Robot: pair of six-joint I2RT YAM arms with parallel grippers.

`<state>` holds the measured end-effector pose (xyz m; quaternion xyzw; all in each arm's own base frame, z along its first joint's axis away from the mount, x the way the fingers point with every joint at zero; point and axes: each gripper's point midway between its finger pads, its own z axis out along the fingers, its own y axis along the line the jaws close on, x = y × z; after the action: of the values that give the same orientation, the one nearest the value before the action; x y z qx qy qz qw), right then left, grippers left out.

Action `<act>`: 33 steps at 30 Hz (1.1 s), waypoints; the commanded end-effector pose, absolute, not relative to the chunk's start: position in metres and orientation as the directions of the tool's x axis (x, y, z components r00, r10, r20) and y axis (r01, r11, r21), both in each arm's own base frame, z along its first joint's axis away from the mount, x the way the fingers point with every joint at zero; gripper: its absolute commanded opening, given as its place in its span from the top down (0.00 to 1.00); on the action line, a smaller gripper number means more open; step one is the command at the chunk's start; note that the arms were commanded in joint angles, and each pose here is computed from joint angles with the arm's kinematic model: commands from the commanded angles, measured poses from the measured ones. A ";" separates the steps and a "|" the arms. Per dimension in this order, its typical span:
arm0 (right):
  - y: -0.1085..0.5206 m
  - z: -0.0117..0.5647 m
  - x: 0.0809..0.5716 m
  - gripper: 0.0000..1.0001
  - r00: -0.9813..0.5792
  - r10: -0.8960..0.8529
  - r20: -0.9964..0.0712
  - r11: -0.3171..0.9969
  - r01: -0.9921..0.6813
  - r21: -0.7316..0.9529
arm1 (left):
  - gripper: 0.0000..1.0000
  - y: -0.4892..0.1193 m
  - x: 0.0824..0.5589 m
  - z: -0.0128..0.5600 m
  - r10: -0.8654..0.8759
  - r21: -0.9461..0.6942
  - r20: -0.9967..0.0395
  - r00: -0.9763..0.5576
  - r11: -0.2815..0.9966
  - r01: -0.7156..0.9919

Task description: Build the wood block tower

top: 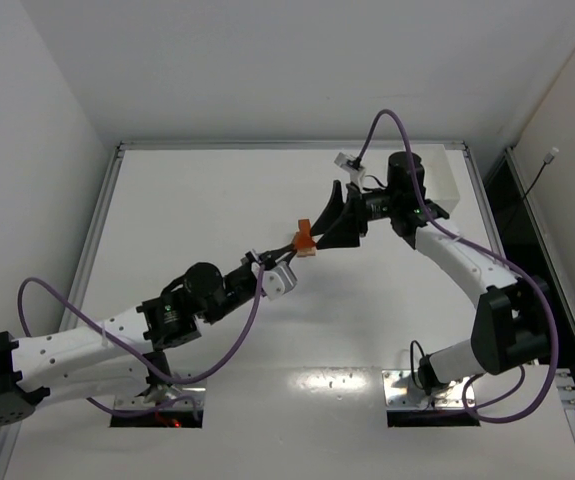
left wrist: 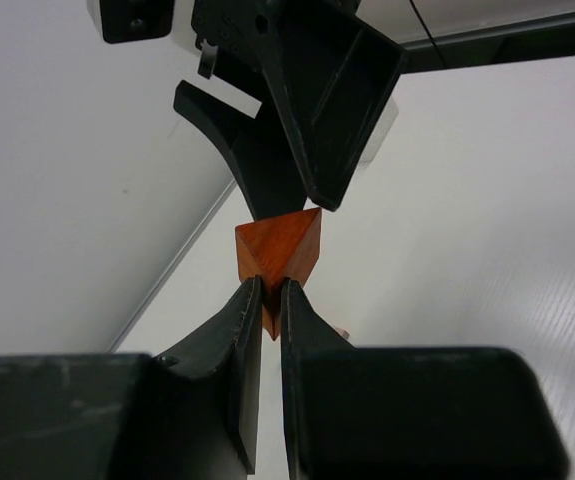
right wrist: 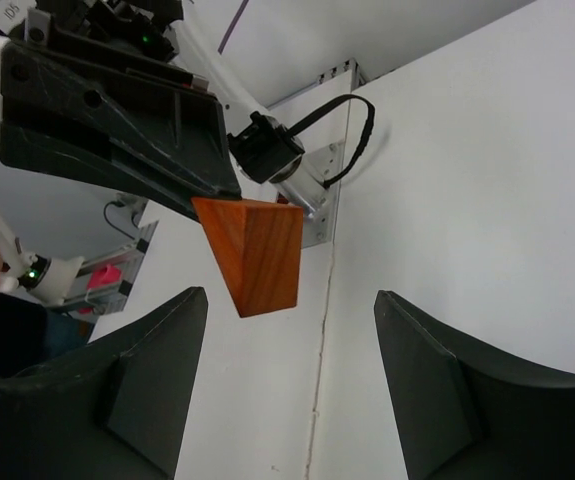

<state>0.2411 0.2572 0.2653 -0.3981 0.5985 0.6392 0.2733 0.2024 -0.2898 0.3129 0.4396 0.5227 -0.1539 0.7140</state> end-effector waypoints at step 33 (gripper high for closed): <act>0.276 0.288 0.245 0.37 -0.509 -0.122 -0.852 -0.173 -0.834 0.524 | 1.00 -0.283 0.179 0.318 0.248 0.663 -0.719 0.649 0.524 0.534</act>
<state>0.2426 0.2735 0.2724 -0.3826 0.6063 0.6514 0.2484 0.1878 -0.2826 0.2949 0.4951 0.4418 -0.0819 0.7436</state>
